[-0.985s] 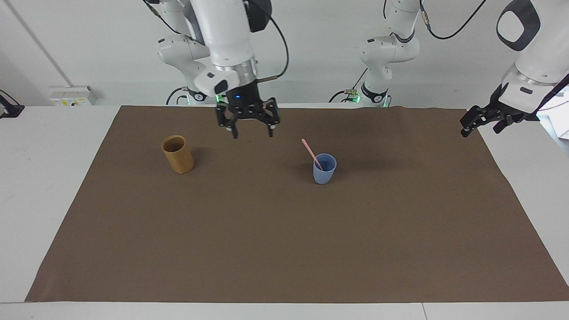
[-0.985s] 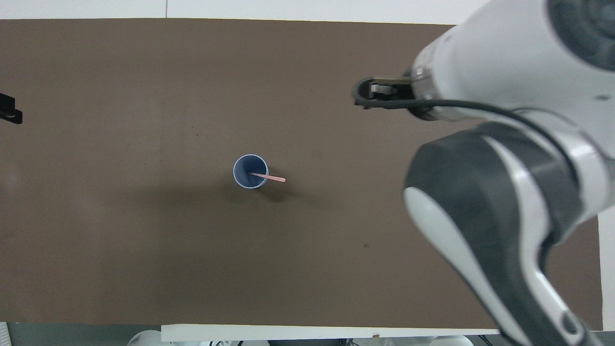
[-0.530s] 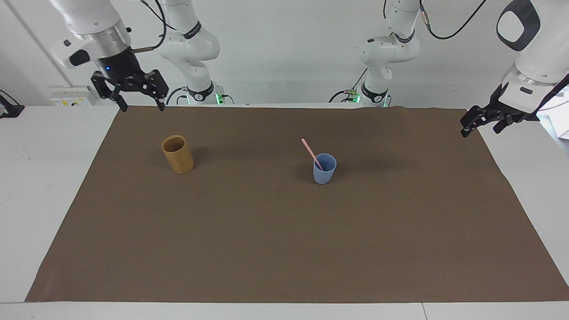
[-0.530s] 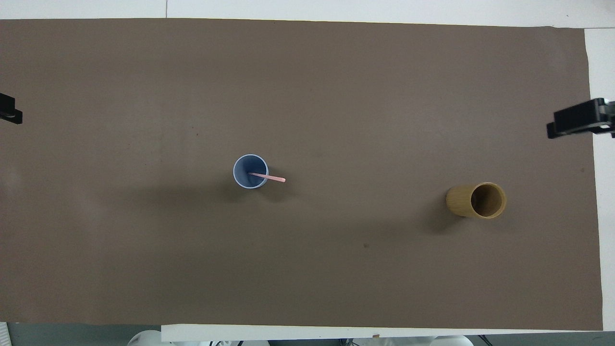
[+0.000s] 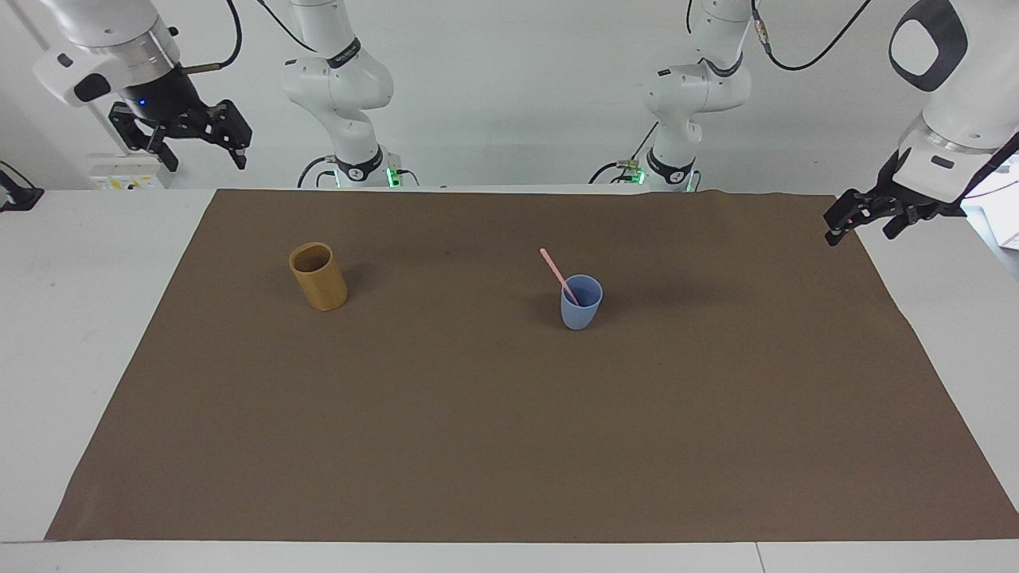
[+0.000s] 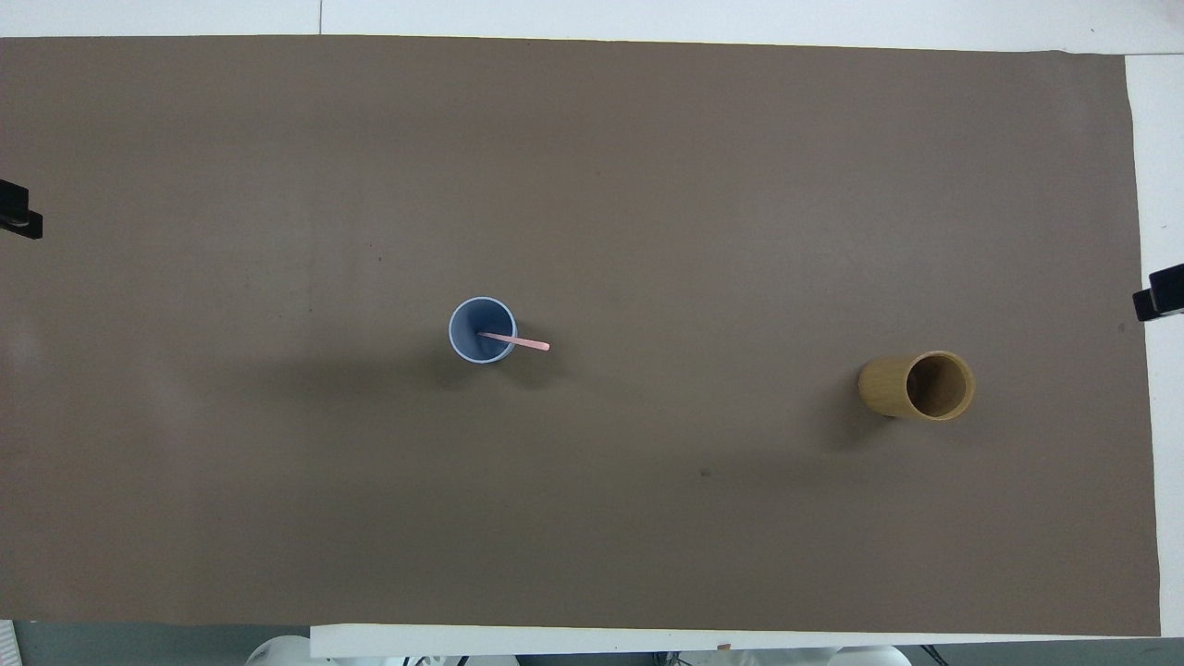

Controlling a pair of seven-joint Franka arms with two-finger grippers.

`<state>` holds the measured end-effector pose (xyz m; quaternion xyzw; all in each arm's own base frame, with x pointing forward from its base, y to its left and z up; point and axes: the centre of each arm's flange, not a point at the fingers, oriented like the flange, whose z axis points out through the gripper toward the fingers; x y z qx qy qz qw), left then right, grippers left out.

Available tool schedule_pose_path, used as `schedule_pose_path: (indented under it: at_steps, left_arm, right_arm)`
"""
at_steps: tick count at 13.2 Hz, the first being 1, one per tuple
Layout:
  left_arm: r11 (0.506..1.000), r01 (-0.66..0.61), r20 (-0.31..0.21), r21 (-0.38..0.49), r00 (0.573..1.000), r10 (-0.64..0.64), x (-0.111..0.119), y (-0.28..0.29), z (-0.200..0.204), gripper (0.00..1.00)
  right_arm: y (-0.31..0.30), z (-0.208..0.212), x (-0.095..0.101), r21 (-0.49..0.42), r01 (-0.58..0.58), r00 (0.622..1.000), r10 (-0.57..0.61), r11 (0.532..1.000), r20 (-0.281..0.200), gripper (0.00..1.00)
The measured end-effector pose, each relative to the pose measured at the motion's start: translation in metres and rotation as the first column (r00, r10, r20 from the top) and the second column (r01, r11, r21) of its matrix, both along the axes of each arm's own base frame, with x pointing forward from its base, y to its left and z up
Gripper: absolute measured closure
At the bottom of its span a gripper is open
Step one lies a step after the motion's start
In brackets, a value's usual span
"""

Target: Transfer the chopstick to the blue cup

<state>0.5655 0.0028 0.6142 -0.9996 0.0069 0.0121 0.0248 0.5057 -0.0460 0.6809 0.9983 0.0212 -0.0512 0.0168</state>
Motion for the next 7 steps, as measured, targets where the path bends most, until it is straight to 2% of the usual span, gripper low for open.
schedule_pose_path:
  at_steps: [5, 7]
  left_arm:
    - [0.997, 0.071, 0.001, -0.004, 0.997, -0.071, -0.002, -0.020, 0.004, 0.00]
    - [0.998, 0.063, 0.001, -0.030, 0.998, -0.063, -0.002, -0.025, 0.004, 0.00]
  right_arm:
    - [0.006, -0.001, 0.001, 0.000, -0.008, 1.000, 0.008, 1.000, -0.001, 0.00]
    - [0.008, -0.001, 0.001, -0.001, -0.003, 1.000, 0.003, 1.000, 0.000, 0.00]
